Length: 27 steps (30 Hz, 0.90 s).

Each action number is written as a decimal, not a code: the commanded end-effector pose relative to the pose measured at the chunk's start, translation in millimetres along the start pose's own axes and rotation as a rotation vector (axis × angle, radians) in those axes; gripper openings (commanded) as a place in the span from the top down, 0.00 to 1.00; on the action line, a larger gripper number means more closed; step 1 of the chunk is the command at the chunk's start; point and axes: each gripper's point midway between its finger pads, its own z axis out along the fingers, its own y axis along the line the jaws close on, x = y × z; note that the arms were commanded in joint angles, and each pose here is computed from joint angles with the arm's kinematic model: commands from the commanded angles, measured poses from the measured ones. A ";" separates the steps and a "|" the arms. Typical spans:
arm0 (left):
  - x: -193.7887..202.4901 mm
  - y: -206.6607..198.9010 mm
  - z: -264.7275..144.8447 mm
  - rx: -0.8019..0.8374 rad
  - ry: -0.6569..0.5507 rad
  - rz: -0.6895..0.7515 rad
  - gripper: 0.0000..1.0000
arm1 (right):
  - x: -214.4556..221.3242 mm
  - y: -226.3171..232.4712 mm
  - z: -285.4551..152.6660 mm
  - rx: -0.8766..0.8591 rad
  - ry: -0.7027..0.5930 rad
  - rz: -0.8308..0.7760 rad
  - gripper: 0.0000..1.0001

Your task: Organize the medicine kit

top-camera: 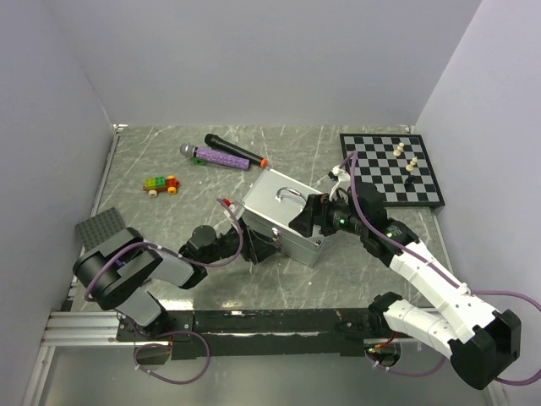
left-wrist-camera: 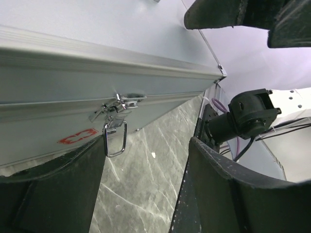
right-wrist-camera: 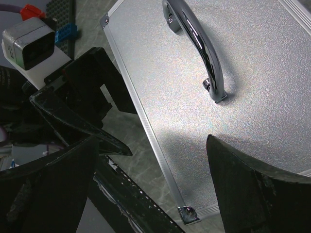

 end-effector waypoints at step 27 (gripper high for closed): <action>2.8 -28.3 -0.5 0.100 0.033 0.019 0.26 | -5.4 5.4 -5.6 -0.010 -0.031 -0.011 0.02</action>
